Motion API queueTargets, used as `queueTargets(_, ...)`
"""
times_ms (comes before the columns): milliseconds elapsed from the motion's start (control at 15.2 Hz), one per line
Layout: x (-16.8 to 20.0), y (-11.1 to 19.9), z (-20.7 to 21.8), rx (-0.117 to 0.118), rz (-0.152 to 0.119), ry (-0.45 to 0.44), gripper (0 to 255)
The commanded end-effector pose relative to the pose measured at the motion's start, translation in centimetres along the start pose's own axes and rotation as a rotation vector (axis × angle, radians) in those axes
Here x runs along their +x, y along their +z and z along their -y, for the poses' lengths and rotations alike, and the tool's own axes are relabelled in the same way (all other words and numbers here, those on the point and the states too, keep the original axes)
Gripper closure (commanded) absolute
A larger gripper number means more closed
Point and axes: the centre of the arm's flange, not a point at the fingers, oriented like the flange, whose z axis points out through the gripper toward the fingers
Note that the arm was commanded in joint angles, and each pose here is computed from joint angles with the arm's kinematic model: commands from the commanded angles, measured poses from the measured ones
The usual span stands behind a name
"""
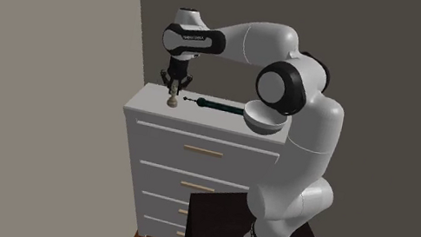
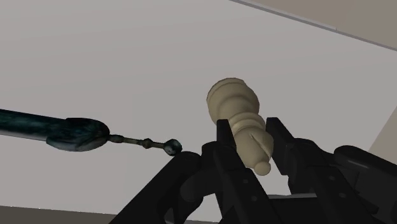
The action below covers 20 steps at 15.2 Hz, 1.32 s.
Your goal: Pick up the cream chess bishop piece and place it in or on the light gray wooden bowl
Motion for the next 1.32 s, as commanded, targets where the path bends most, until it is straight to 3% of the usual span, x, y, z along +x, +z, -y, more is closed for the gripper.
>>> queueTargets(0,0.0,-1.0,0.2,0.000,0.001,0.000,255)
queueTargets(1254,0.3,-10.9,1.3,0.000,0.001,0.000,255)
